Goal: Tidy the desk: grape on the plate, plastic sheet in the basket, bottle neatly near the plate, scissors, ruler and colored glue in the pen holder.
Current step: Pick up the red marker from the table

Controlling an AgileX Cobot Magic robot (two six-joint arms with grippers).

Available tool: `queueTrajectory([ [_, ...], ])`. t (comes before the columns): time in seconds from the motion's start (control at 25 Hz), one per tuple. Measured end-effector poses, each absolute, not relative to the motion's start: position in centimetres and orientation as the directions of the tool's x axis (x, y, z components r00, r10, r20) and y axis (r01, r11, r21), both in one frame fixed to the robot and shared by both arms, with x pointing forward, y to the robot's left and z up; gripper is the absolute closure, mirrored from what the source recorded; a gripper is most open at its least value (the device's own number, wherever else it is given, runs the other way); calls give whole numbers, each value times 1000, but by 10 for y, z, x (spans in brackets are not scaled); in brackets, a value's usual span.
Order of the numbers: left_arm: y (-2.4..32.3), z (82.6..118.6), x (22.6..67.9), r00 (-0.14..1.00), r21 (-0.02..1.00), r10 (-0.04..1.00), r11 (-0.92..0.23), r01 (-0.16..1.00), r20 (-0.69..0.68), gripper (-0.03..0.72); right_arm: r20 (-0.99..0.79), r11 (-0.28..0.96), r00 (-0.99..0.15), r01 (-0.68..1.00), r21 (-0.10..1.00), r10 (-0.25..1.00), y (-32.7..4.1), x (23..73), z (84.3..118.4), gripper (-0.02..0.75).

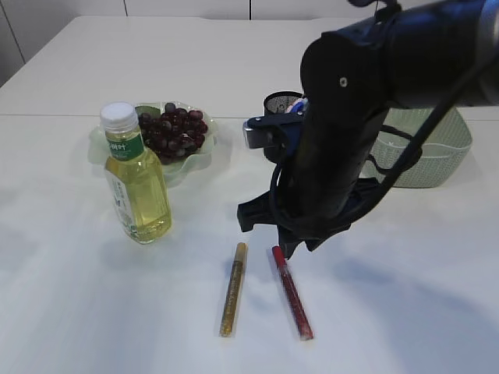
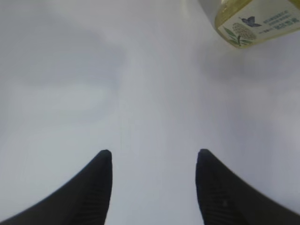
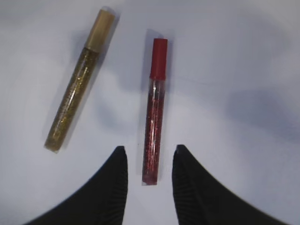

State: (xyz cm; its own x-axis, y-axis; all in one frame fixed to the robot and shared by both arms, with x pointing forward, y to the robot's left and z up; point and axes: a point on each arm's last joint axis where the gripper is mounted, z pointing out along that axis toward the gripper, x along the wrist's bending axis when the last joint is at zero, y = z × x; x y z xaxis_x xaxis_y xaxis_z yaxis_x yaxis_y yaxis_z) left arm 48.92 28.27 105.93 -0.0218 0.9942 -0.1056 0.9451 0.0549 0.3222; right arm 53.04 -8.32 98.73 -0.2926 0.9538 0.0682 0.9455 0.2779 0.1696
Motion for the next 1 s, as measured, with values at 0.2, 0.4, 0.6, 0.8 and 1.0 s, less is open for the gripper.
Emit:
queueTrajectory([
  [0.2, 283, 1059, 489, -22, 321, 994, 55, 946, -106, 273, 44, 259, -266, 959, 115, 963, -79, 537, 957, 454],
  [0.4, 283, 1059, 489, -22, 321, 994, 55, 946, -106, 273, 34, 256, -259, 964, 72, 965, -76, 540, 937, 374],
  [0.6, 283, 1059, 489, -22, 321, 994, 55, 946, -106, 273, 38, 253, -257, 964, 83, 966, -74, 543, 931, 352],
  [0.8, 283, 1059, 489, -22, 321, 994, 55, 946, -106, 273, 32, 254, -256, 965, 67, 966, -73, 544, 919, 351],
  [1.0, 283, 1059, 489, -22, 321, 994, 55, 946, -106, 273, 28, 254, -256, 965, 58, 966, -72, 546, 911, 351],
])
